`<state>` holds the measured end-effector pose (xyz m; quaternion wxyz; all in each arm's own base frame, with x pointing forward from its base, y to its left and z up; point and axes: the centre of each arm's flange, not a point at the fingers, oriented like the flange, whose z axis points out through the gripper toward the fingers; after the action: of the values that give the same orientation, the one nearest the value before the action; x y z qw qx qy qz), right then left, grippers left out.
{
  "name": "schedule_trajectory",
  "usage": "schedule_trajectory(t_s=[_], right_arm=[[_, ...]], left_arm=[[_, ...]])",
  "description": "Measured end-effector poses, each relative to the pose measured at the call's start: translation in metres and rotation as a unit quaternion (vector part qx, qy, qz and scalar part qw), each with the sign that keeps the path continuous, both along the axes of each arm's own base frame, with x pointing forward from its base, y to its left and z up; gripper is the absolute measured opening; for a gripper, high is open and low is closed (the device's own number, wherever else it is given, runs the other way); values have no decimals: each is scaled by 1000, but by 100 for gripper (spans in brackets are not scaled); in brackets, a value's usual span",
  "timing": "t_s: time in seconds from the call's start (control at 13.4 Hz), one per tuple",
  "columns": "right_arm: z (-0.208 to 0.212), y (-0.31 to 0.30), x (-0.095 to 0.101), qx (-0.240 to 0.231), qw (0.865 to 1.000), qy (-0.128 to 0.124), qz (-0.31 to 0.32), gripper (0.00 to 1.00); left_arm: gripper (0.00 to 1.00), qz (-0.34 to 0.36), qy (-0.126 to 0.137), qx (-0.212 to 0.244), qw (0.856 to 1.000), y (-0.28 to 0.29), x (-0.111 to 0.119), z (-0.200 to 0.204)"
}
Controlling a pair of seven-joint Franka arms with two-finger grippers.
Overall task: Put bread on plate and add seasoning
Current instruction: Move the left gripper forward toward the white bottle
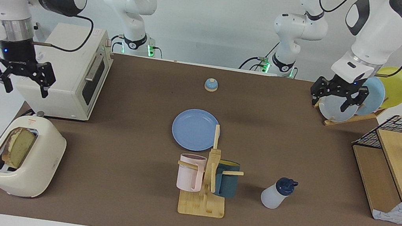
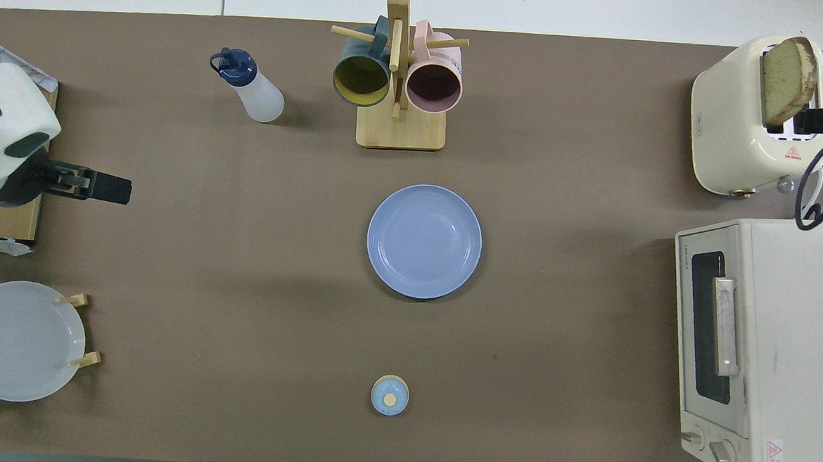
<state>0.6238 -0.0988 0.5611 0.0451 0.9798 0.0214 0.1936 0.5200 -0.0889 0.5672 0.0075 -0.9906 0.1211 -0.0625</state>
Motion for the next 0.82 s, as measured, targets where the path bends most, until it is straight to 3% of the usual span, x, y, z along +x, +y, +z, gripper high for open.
schedule_trajectory(t_s=[0.3, 0.82], right_arm=[[-34, 0, 41, -4, 1000, -20, 5, 100], [-59, -8, 63, -11, 999, -35, 8, 90]], left_arm=[[100, -21, -58, -13, 998, -31, -22, -46], [100, -18, -180, -65, 981, -66, -46, -136]])
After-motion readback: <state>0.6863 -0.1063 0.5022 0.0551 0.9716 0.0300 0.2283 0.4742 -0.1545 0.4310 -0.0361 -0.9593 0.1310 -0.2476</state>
